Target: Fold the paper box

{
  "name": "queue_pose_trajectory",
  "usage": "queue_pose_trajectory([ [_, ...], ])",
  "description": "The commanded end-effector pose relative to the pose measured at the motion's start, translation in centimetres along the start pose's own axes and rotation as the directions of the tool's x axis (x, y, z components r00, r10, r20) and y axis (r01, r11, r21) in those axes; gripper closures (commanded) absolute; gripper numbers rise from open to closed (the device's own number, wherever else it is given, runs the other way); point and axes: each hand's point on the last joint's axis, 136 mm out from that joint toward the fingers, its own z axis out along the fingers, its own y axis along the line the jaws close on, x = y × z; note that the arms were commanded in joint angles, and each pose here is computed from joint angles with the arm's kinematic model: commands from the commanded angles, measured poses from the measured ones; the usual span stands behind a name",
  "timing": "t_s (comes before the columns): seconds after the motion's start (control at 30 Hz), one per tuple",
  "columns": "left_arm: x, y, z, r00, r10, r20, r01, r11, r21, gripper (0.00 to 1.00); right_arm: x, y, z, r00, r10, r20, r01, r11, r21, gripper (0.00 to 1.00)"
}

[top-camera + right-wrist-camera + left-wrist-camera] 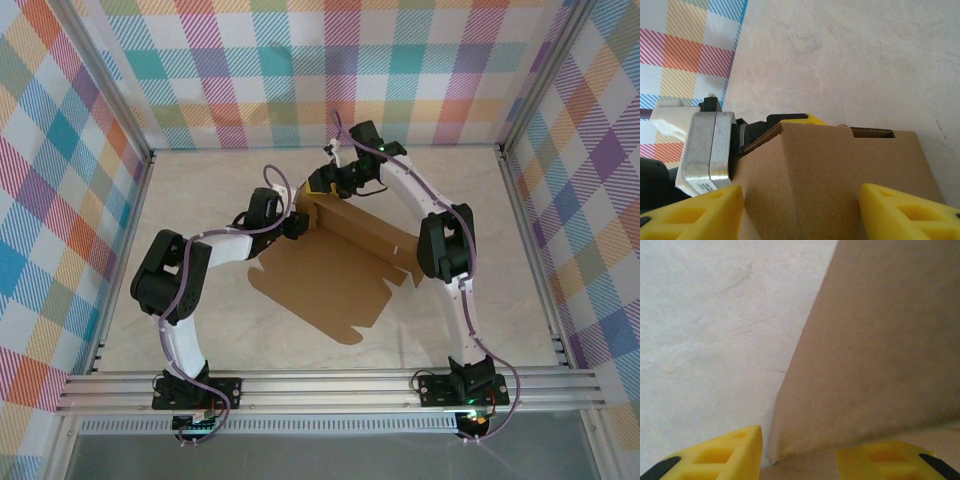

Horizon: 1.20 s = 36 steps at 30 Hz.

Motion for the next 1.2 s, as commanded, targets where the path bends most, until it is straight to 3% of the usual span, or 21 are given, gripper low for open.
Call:
queue_pose_trajectory([
  [0.0, 0.7, -0.9, 0.7, 1.0, -0.006, 0.014, 0.005, 0.999, 0.044, 0.55, 1.6, 0.4, 1.7, 0.995, 0.07, -0.074, -0.077, 0.992, -0.099, 0.38],
  [0.17, 0.4, -0.9, 0.5, 0.999, 0.026, 0.045, -0.028, 0.999, 0.045, 0.57, 1.4, -0.1, 1.4, 0.994, 0.087, -0.07, -0.094, 0.99, -0.101, 0.39],
  [0.47, 0.4, -1.7, 0.7, 1.0, 0.022, 0.022, -0.024, 0.996, 0.089, 0.8, 2.3, 0.4, 1.7, 0.988, 0.107, -0.111, -0.124, 0.98, -0.156, 0.4],
  [0.67, 0.0, -2.3, -0.7, 0.999, 0.027, 0.044, -0.03, 0.997, 0.072, 0.8, 3.7, 2.3, 1.2, 0.988, 0.067, -0.14, -0.102, 0.961, -0.256, 0.41],
  [1.0, 1.6, -4.5, -2.6, 0.998, 0.022, 0.055, -0.024, 0.999, 0.027, 0.77, 6.1, 3.8, 1.4, 0.977, -0.004, -0.212, -0.061, 0.953, -0.295, 0.42],
  [1.17, 2.0, -4.1, -2.7, 0.997, 0.035, 0.075, -0.035, 0.999, -0.001, 0.7, 6.5, 3.6, 1.7, 0.975, 0.001, -0.223, -0.069, 0.953, -0.297, 0.42],
])
